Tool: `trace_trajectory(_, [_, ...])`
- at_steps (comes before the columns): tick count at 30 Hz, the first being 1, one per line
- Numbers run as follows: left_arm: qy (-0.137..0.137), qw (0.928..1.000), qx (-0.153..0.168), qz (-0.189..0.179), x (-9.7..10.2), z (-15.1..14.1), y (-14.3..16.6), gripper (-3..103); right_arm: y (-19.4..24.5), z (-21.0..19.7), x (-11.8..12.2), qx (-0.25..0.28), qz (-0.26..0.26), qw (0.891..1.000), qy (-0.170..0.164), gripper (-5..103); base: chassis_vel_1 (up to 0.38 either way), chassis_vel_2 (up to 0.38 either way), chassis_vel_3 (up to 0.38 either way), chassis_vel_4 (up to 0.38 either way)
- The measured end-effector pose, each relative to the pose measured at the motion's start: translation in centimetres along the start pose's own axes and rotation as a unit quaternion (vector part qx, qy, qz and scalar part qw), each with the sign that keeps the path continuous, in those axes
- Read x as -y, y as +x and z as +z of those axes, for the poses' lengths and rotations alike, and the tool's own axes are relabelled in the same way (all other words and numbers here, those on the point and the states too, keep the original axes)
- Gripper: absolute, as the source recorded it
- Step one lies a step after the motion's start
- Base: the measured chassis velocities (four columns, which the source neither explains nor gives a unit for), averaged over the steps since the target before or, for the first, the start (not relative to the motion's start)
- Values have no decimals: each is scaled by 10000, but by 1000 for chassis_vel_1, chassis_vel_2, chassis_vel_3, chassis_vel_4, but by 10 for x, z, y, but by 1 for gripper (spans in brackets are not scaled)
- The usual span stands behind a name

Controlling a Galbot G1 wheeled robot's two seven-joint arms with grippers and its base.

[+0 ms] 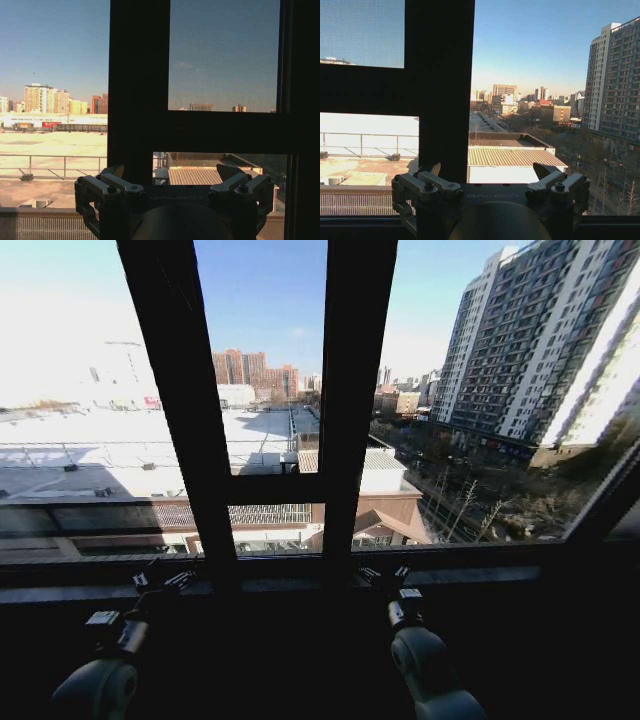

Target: Open the curtains by pulling them apart, changing their state from closed to fully open.

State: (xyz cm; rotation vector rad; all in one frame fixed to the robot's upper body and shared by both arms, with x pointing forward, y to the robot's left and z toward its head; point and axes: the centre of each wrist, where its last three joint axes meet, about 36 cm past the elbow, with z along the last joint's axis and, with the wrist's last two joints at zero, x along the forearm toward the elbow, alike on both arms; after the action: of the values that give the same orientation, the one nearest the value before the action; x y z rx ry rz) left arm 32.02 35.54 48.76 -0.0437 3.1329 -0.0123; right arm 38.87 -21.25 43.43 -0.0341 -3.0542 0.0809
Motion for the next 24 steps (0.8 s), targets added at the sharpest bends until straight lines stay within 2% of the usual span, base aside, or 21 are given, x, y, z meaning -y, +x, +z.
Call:
trace_trajectory(5, [0,10000,11,7,1,-1,2,100,1,0,1,-2,-7,10000,-46,100,-14,-355,4,343])
trace_trajectory(11, [12,10000,5,1,3,-1,5,100,2,0,2,4,-7,10000,-61,100,143,-296,-110,284])
trace_trajectory(24, [4,10000,-21,-14,7,1,9,100,3,1,10,-27,88,9999,-103,100,323,-371,-326,374])
